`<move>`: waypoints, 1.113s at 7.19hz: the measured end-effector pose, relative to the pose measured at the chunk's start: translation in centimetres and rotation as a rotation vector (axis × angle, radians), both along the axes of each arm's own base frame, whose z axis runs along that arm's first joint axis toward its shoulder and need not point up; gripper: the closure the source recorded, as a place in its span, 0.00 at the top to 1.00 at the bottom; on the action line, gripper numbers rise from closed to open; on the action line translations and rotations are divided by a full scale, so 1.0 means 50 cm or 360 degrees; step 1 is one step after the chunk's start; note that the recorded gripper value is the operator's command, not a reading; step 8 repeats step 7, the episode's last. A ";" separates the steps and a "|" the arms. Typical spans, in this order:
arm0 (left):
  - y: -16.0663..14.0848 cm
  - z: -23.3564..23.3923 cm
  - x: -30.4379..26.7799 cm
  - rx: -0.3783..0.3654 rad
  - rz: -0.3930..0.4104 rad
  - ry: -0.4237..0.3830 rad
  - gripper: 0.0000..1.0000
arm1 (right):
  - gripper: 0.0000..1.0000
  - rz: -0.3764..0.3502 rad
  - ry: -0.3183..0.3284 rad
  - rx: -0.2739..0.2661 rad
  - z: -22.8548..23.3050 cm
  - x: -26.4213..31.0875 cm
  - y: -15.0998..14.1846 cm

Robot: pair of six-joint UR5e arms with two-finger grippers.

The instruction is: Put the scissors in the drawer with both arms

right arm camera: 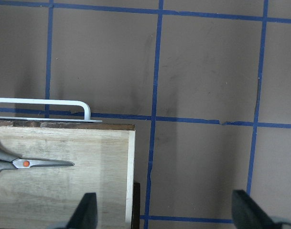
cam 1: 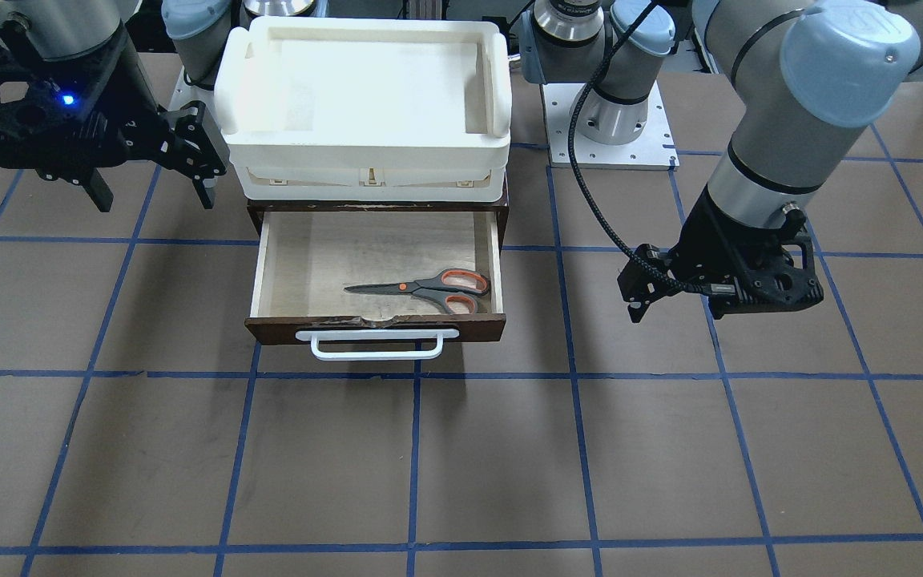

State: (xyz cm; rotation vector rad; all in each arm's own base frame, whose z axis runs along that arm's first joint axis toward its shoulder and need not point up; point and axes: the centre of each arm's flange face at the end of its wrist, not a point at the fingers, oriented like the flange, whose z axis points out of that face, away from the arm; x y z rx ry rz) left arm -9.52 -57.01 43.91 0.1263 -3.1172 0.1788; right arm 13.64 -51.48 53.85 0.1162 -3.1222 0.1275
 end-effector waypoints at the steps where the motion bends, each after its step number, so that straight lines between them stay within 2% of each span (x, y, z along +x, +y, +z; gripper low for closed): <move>1: 0.008 0.005 -0.001 0.0014 0.0020 0.0004 1.00 | 1.00 0.0003 0.0000 0.0000 0.000 0.000 0.000; 6: 0.102 0.062 -0.012 0.0073 0.0017 0.0022 1.00 | 1.00 0.0009 0.0001 0.0000 0.000 0.000 0.000; 8: 0.114 0.056 -0.014 0.0080 0.0012 0.0022 1.00 | 1.00 0.0008 0.0001 0.0000 0.000 -0.001 0.000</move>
